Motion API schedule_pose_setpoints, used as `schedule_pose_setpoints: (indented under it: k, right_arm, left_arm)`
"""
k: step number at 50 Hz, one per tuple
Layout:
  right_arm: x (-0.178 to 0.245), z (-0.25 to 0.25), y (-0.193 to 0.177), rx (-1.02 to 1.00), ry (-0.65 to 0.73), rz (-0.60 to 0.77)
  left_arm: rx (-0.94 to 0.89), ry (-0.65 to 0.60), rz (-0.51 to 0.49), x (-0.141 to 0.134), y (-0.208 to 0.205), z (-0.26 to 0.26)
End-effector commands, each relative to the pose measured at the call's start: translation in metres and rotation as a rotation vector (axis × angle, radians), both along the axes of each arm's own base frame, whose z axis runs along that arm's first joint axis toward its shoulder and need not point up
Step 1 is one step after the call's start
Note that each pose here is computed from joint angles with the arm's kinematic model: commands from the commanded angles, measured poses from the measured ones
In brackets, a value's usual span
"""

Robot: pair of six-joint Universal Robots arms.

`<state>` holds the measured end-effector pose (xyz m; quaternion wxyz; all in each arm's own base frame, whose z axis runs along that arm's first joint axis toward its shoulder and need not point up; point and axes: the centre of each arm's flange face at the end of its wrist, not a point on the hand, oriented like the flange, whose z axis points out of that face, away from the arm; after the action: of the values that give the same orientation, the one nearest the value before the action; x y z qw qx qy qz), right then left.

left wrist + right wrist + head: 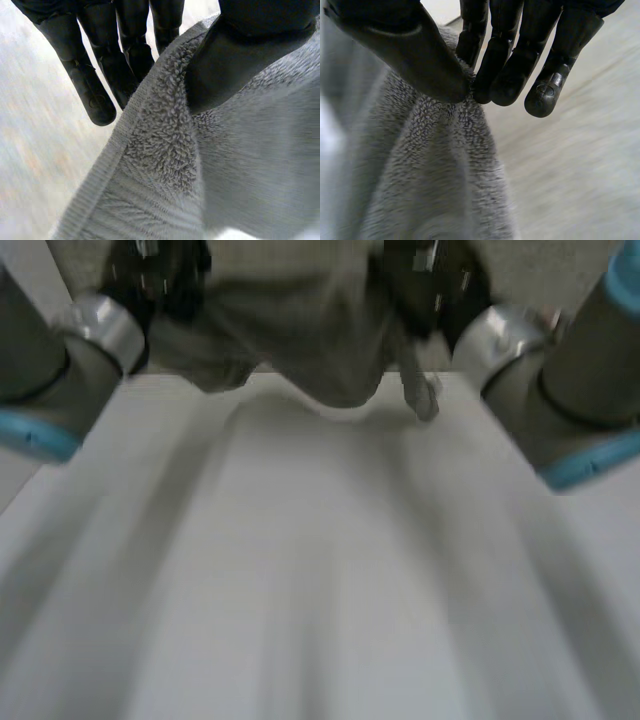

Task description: Fold the towel.

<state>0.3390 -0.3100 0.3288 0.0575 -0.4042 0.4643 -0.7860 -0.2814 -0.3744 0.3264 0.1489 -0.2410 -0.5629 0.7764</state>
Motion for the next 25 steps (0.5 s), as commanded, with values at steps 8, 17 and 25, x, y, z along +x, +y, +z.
schedule_pose_setpoints:
  k: [8,17,25]
  right_arm:
    - [-0.044,-0.180,0.088,0.428,0.620,0.076]
    - [-0.057,-0.176,0.093,0.497,0.578,-0.005]
    - [-0.060,-0.129,0.076,0.518,0.335,-0.083]
  left_arm:
    - [0.535,-0.382,-0.154,0.038,0.104,-0.194]
    - [0.565,-0.426,-0.151,0.043,0.116,-0.204]
    - [0.548,-0.411,-0.118,0.051,0.108,-0.198]
